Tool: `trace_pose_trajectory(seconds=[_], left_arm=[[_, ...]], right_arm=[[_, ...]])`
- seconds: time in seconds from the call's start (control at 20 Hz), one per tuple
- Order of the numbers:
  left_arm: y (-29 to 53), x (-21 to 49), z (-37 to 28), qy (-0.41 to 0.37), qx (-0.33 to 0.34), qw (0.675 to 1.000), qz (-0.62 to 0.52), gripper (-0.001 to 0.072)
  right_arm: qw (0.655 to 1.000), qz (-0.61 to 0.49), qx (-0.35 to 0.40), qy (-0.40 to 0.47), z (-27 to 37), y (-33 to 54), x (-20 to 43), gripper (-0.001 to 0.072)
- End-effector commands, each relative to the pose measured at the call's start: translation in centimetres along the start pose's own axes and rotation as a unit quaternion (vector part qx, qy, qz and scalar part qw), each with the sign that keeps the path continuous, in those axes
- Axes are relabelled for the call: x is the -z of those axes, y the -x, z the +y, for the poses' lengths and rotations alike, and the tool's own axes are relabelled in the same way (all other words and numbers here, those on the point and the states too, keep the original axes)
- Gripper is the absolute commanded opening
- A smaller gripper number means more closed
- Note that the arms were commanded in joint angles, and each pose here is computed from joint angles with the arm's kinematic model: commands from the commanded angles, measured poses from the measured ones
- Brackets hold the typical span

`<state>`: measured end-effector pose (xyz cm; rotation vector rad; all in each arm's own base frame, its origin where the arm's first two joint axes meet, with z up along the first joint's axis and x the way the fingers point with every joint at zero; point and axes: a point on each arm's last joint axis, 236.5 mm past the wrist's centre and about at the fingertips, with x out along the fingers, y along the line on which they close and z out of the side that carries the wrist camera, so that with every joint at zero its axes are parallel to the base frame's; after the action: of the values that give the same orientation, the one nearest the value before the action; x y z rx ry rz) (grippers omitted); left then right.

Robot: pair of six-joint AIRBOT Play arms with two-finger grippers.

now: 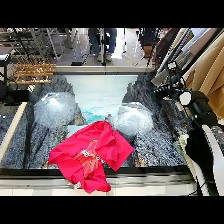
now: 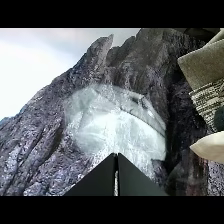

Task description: Fold the clothes and pants, and hang the long-sleeved shirts on hangers.

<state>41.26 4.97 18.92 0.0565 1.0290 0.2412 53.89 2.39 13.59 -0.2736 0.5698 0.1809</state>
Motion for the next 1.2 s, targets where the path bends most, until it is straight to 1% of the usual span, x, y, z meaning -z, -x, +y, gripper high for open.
trace_pose_trajectory(seconds=[0.0,0.75,0.8,0.85,0.95,1.0,1.05,1.1,1.15], left_arm=[[0.0,0.0,0.1,0.000,0.000,1.000,0.000,0.0008],[0.0,-0.5,-0.2,0.002,0.005,1.000,-0.010,0.0008],[0.0,-0.5,-0.3,0.002,0.005,1.000,-0.010,0.0008],[0.0,-0.3,-0.3,0.002,0.005,1.000,-0.007,0.0008],[-0.3,-0.3,-0.3,0.001,0.005,1.000,-0.004,0.0008],[-0.7,-0.2,-0.5,0.001,0.006,1.000,0.000,0.0023],[-1.2,-0.2,-0.6,-0.001,0.006,1.000,0.006,0.0132],[-1.8,-0.1,-1.0,-0.002,0.011,1.000,0.013,0.0363],[-2.6,0.3,-1.8,-0.002,0.023,0.999,0.026,0.0720]], right_arm=[[1.000,0.000,-0.001,0.000,0.1,0.0,0.0,0.0020],[1.000,-0.002,-0.006,-0.010,0.3,0.0,-0.1,0.0020],[0.999,-0.009,-0.022,-0.035,1.1,0.0,-0.5,0.0020],[0.995,-0.016,-0.047,-0.085,2.2,0.1,-0.9,0.0020],[0.976,-0.033,-0.098,-0.194,4.3,0.5,-2.4,0.0020],[0.963,-0.036,-0.124,-0.236,5.3,0.7,-3.0,0.0022],[0.953,-0.042,-0.142,-0.263,5.9,1.0,-3.6,0.0022],[0.945,-0.052,-0.154,-0.285,6.2,1.2,-4.4,0.0023],[0.937,-0.059,-0.162,-0.302,6.4,1.4,-4.9,0.0022]])
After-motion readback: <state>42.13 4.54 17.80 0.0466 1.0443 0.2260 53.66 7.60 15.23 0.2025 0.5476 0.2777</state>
